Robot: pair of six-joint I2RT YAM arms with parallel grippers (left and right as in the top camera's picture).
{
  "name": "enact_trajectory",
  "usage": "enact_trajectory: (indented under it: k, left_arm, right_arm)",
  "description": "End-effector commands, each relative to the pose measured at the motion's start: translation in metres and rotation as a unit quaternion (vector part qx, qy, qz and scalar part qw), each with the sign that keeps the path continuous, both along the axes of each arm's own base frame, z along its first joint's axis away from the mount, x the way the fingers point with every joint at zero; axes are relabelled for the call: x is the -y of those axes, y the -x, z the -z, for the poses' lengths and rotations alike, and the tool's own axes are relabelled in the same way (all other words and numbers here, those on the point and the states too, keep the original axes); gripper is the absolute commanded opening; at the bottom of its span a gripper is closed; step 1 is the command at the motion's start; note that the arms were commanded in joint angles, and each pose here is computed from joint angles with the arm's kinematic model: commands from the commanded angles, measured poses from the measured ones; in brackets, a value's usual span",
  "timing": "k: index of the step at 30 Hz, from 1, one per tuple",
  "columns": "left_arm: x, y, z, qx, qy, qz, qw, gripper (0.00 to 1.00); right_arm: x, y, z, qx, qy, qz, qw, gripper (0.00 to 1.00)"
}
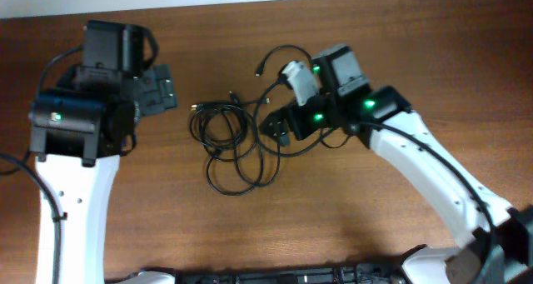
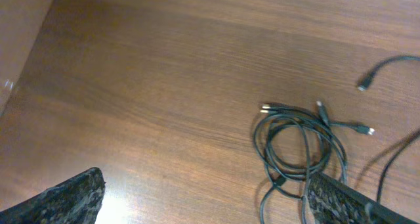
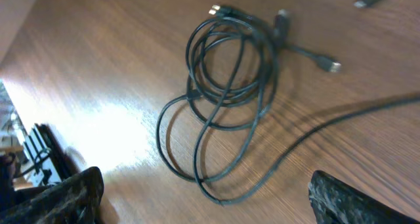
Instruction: Untangle cables
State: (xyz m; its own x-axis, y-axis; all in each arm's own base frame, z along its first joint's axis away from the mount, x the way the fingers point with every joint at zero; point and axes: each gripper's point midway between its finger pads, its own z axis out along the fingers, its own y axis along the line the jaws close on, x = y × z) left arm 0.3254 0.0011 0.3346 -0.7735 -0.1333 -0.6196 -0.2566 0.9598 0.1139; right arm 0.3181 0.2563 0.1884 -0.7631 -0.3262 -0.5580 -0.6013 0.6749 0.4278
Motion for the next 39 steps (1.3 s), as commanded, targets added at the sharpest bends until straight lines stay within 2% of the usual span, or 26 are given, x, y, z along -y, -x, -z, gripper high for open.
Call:
enact_trajectory:
  k: [1,6,8,15,20,25,30,34,37,39]
  left_arm:
    - [-0.006,0.006,-0.005,0.007,0.03,-0.018,0.999,0.99]
    - [-0.005,0.007,-0.005,0.005,0.031,-0.016,0.999,0.99]
    - [-0.005,0.007,-0.005,0.005,0.031,-0.016,0.999,0.99]
    - [-0.005,0.007,-0.005,0.005,0.031,-0.016,0.999,0.99]
    - [-0.005,0.007,-0.005,0.005,0.031,-0.016,0.999,0.99]
    - [-0.005,0.007,-0.005,0.005,0.031,-0.016,0.999,0.99]
    - [-0.005,0.007,-0.005,0.005,0.031,-0.016,0.999,0.99]
    - [-0.005,0.007,-0.005,0.005,0.031,-0.016,0.999,0.99]
    - [-0.005,0.007,-0.005,0.005,0.031,-0.016,0.999,0.99]
    - [-0.005,0.007,-0.005,0.005,0.031,-0.016,0.999,0.99]
  right_arm:
    - [-0.032,0.005,0.01,0.006,-0.009,-0.043,0.999,0.99]
    - [-0.069,-0.012,0.039,0.028,-0.024,-0.067,0.997,0.99]
    - [-0.082,-0.012,0.068,0.013,-0.015,-0.078,0.997,1.0]
    - [-0.105,-0.007,0.107,0.001,-0.008,-0.102,0.995,0.98]
    - [-0.113,-0.016,0.128,0.007,-0.011,-0.102,0.995,0.98]
    - [-0.117,-0.023,0.17,-0.001,-0.004,-0.101,0.995,0.98]
    - [-0.115,-0.042,0.177,0.035,0.014,-0.075,0.997,0.98]
    - [-0.113,-0.045,0.178,0.04,0.022,-0.068,0.997,0.97]
    - [-0.115,-0.048,0.179,0.047,0.017,-0.068,0.996,0.9]
    - [-0.116,-0.048,0.188,0.044,0.018,-0.068,0.997,0.89]
